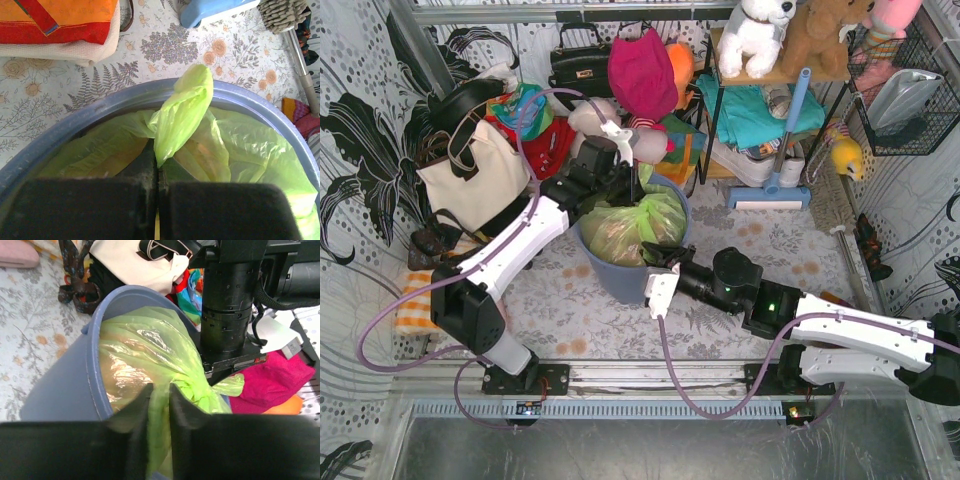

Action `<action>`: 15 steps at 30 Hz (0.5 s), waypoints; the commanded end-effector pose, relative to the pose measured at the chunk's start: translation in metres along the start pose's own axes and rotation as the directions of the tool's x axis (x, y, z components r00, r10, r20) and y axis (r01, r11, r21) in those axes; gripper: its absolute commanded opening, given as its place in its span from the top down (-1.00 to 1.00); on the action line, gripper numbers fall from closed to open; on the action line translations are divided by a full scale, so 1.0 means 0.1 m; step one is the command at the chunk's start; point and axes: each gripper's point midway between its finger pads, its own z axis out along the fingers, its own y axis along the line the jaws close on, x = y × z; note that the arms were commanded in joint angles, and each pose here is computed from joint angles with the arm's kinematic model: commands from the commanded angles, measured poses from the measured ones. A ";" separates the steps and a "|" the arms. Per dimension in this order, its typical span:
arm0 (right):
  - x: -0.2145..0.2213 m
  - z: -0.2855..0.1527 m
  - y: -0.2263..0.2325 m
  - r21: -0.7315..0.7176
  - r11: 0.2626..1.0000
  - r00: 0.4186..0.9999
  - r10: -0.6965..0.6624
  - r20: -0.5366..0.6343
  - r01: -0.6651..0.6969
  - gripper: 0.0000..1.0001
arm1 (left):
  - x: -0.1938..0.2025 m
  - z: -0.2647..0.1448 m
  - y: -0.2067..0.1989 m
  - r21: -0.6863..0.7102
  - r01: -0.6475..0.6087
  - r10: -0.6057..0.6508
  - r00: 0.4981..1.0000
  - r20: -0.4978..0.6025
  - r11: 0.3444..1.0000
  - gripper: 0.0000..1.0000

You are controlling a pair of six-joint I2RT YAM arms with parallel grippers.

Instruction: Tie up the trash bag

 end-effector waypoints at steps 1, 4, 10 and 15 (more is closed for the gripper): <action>-0.09 -0.02 -0.18 0.042 0.999 1.000 0.006 0.011 -0.006 0.88 | -0.19 -0.17 -0.11 0.029 -0.030 0.028 0.997 0.065 0.999 1.00; -0.18 -0.03 -0.25 0.062 0.997 0.998 0.037 0.046 -0.040 1.00 | -0.29 -0.26 -0.13 0.022 -0.035 0.032 0.993 0.111 0.999 1.00; -0.51 0.03 -0.69 0.193 0.887 0.904 0.391 0.170 -0.420 1.00 | -0.67 -0.64 -0.26 0.025 -0.059 0.050 0.957 0.285 0.998 1.00; -0.70 0.14 -1.06 0.270 0.673 0.725 0.654 0.217 -0.688 1.00 | -1.02 -1.09 -0.56 0.101 -0.112 0.055 0.893 0.448 0.989 1.00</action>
